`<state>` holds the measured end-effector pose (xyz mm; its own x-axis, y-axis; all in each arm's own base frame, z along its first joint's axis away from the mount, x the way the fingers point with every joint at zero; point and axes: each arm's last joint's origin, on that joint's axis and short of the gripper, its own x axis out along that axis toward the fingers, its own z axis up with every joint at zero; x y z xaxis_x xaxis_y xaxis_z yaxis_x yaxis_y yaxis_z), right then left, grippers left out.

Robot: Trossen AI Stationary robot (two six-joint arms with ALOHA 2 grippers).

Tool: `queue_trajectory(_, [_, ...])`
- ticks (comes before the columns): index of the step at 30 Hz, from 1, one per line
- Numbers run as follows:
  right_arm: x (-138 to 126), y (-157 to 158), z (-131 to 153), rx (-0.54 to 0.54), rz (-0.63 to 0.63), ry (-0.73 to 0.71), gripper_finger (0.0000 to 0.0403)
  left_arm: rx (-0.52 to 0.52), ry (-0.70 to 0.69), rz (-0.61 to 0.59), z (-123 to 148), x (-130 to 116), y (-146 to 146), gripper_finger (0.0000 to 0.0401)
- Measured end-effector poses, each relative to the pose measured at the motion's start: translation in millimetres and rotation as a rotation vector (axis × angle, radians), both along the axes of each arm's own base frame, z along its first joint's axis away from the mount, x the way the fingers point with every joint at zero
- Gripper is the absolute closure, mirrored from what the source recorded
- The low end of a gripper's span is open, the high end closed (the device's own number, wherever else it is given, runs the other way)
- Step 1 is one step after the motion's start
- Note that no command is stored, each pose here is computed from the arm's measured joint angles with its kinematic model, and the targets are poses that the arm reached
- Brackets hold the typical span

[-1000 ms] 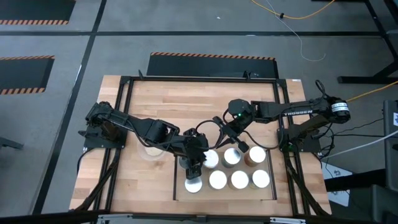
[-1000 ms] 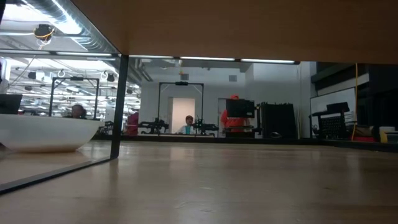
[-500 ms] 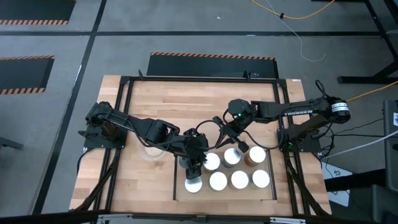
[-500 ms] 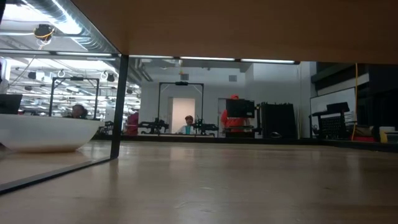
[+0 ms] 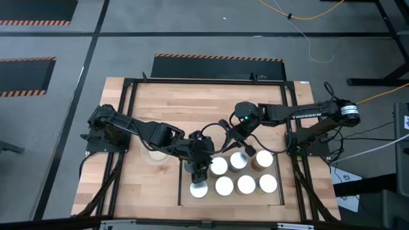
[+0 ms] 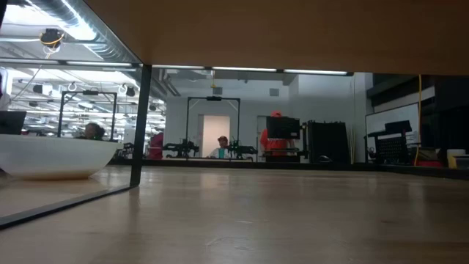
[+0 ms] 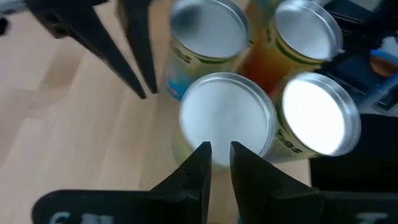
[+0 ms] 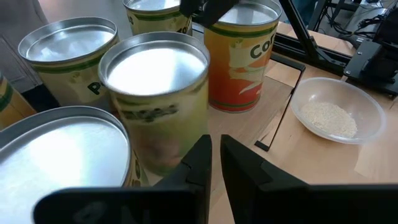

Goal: Pick and place cans onto a shelf
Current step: Return to Home Position

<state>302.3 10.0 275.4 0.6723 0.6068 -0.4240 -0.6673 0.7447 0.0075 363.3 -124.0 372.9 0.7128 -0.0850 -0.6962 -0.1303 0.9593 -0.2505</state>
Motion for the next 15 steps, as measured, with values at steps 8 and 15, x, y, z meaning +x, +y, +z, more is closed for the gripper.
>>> queue_trajectory(8, [-17.5, -0.3, 20.7, -0.003, -0.004, -0.049, 0.0363, 0.071, -0.057, 0.015, 10.7, -4.8, 6.4, 0.0391])
queue_trajectory(15, [-52.6, -3.3, 55.8, -0.018, -0.043, -0.152, 0.0363, 0.135, -0.139, -0.009, 40.0, -25.2, 27.4, 0.0399])
